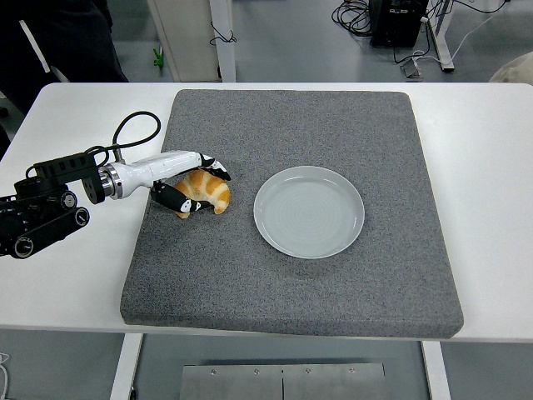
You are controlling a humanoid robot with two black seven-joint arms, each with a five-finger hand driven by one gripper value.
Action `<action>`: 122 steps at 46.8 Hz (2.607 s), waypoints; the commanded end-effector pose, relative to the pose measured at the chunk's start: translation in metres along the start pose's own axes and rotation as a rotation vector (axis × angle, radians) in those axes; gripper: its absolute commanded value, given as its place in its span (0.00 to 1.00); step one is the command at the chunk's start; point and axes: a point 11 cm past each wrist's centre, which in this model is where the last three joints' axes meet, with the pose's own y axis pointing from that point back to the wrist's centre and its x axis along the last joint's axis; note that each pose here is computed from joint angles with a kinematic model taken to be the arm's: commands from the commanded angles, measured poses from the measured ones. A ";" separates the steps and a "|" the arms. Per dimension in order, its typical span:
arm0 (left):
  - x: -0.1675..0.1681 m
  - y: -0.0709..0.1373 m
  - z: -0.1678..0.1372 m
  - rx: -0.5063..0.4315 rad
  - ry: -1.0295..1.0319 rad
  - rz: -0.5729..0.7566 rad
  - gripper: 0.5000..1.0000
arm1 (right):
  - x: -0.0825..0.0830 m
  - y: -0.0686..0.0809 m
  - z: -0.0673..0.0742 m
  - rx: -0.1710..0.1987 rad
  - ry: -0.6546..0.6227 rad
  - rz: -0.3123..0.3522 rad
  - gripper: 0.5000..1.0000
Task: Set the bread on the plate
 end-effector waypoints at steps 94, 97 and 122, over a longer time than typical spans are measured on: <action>0.125 -0.040 0.132 -0.297 -0.085 0.137 0.29 | 0.000 0.000 0.000 0.000 0.000 0.001 1.00; 0.122 -0.044 0.138 -0.313 -0.082 0.132 0.29 | 0.000 0.000 0.000 0.000 0.000 0.001 1.00; 0.098 -0.066 0.174 -0.383 -0.085 0.078 0.30 | 0.000 0.000 0.000 0.000 0.000 -0.001 1.00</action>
